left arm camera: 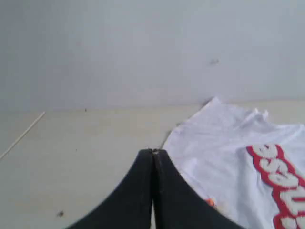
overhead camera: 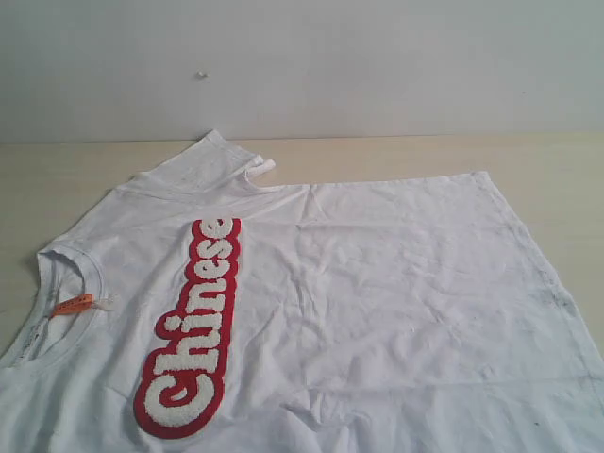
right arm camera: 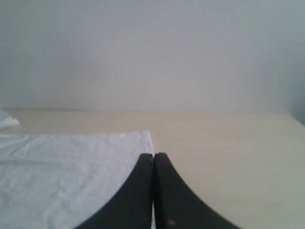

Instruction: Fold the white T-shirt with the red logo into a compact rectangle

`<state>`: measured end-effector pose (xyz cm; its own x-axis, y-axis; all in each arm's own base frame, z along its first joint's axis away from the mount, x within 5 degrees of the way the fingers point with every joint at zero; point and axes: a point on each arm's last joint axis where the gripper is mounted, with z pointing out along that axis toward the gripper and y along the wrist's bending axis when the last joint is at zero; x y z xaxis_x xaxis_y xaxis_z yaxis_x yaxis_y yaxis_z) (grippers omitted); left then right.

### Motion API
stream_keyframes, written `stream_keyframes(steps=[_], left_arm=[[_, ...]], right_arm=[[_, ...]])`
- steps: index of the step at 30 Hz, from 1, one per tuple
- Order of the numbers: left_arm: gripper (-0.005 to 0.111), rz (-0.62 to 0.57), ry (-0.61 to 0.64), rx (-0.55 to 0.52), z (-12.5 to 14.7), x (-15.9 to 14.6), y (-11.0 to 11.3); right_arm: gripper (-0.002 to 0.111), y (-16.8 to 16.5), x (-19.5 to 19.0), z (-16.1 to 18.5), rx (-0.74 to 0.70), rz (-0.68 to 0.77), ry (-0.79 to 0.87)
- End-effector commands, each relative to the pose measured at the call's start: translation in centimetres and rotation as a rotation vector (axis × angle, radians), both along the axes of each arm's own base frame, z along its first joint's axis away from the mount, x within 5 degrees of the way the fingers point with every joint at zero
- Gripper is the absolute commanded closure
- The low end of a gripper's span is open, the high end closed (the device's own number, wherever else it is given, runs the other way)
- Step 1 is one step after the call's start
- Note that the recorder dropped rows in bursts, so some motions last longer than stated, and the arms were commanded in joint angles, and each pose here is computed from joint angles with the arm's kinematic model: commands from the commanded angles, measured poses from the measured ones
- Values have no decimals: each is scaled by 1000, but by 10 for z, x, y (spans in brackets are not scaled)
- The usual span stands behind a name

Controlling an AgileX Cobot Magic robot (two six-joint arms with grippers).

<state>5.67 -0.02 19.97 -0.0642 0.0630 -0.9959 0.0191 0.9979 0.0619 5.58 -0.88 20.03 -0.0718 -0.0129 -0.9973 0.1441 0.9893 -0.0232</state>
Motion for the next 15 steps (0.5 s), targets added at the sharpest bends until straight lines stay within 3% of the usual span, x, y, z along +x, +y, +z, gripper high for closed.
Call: stream_keyframes(steps=[1, 4, 9, 15], left_arm=[[107, -16, -141, -50, 13, -1, -1], [107, -41, -307, -95, 28, -3, -3], [107, -130, -541, -330, 49, -11, -5], [107, -261, -698, -575, 63, -21, -7]], right_arm=[[108, 1, 0, 14, -22, 14, -164], [108, 3, -2, 26, -41, 28, -298], [108, 7, -13, 53, -23, 78, -626], [108, 12, -28, 72, 216, 227, -906]])
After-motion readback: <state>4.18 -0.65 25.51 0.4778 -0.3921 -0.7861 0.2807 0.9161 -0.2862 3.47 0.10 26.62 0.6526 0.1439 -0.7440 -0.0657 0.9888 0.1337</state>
